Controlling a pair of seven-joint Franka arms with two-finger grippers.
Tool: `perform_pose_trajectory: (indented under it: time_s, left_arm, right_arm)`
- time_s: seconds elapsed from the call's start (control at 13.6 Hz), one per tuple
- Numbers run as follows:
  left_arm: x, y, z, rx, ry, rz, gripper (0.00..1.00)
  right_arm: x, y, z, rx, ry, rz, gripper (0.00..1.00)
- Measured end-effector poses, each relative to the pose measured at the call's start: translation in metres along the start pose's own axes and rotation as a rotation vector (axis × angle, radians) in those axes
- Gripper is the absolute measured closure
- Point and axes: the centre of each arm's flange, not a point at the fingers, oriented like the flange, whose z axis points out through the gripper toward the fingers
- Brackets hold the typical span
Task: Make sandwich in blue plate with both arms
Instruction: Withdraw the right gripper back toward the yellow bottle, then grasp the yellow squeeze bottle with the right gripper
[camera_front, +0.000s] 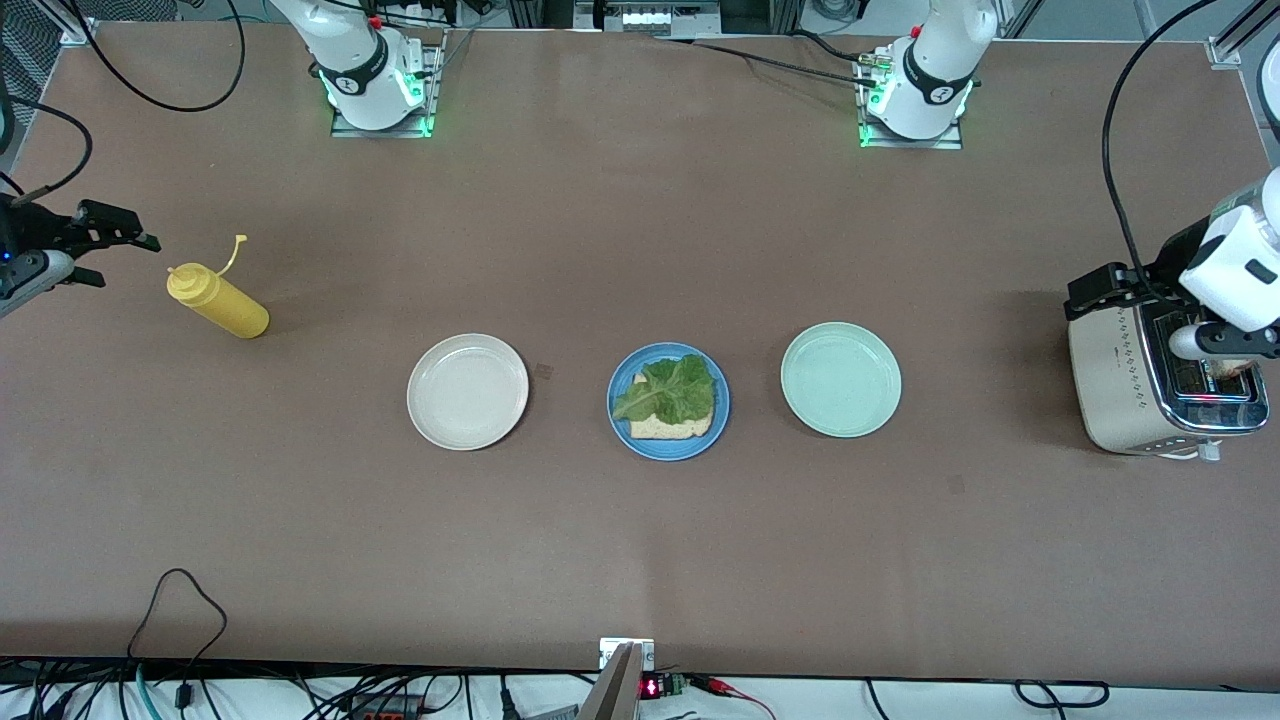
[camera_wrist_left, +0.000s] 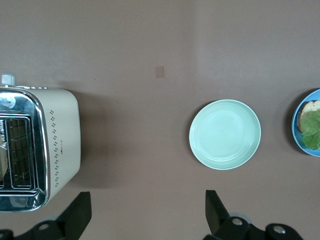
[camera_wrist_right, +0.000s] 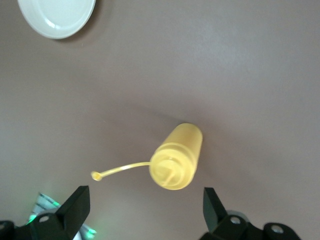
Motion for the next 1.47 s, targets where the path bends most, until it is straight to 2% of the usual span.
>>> perform_pose_trajectory:
  time_s: [0.15, 0.29, 0.59, 0.88, 1.11, 1.33, 1.47]
  left_arm:
    - [-0.003, 0.000, 0.000, 0.001, -0.015, 0.001, 0.00]
    - [-0.005, 0.000, 0.002, 0.001, -0.029, 0.001, 0.00]
    - [-0.021, 0.001, 0.004, 0.004, 0.010, 0.002, 0.00]
    - [-0.029, 0.000, 0.002, 0.005, 0.015, 0.000, 0.00]
    - [-0.028, -0.001, 0.003, 0.005, 0.015, -0.003, 0.00]
    - [-0.029, -0.004, 0.004, 0.006, 0.009, -0.008, 0.00]
    - [-0.029, -0.004, 0.004, 0.006, 0.009, -0.009, 0.00]
  right_arm:
    - [-0.014, 0.014, 0.005, -0.001, 0.027, -0.131, 0.00]
    - [-0.034, 0.031, 0.014, 0.028, 0.098, -0.250, 0.00]
    - [-0.073, 0.067, 0.048, 0.082, 0.276, -0.475, 0.00]
    - [-0.097, 0.095, 0.089, 0.089, 0.472, -0.681, 0.00]
    - [-0.121, 0.111, 0.120, 0.100, 0.568, -0.759, 0.00]
    - [-0.151, 0.121, 0.148, 0.137, 0.632, -0.775, 0.00]
    - [-0.164, 0.127, 0.172, 0.156, 0.699, -0.785, 0.00]
